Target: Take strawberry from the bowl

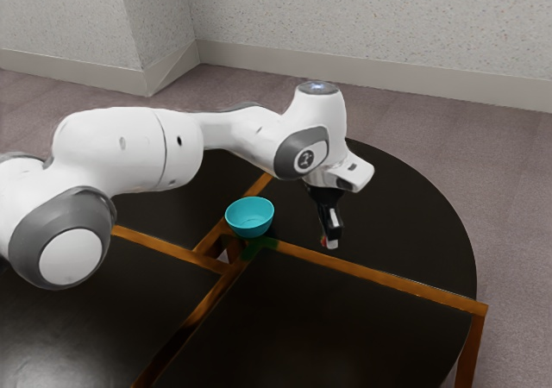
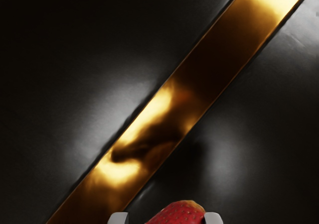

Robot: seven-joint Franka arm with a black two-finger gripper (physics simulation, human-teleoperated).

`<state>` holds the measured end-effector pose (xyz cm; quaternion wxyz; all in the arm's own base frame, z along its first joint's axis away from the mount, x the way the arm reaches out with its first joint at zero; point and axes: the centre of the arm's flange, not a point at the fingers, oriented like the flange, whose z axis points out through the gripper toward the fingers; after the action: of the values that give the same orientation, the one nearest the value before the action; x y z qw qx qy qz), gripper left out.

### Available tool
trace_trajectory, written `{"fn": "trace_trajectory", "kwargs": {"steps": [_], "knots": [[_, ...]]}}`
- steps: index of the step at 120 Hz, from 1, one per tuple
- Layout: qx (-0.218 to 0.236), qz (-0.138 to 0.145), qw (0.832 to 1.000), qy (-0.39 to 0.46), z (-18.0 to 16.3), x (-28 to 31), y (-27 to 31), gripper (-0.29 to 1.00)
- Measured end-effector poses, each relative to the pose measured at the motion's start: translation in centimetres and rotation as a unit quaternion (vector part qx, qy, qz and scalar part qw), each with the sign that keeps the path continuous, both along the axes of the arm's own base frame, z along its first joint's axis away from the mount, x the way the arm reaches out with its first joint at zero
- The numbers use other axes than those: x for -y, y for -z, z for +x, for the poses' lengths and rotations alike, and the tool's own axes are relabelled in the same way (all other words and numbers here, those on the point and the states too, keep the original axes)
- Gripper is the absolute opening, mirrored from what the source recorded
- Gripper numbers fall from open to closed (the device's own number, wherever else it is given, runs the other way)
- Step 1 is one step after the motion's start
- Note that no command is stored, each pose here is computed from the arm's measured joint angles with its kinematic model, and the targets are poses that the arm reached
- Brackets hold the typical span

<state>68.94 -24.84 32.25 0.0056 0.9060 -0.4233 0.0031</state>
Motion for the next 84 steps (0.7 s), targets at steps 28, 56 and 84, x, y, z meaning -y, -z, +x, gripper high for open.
{"fn": "trace_trajectory", "kwargs": {"steps": [28,56,84], "knots": [[-0.007,0.002,1.000,0.003,-0.4,1.7,3.4,0.33],[0.032,-0.011,0.999,-0.018,-0.2,-0.3,-4.6,0.58],[0.064,-0.023,0.975,-0.213,-3.3,-23.2,-21.2,0.66]]}}
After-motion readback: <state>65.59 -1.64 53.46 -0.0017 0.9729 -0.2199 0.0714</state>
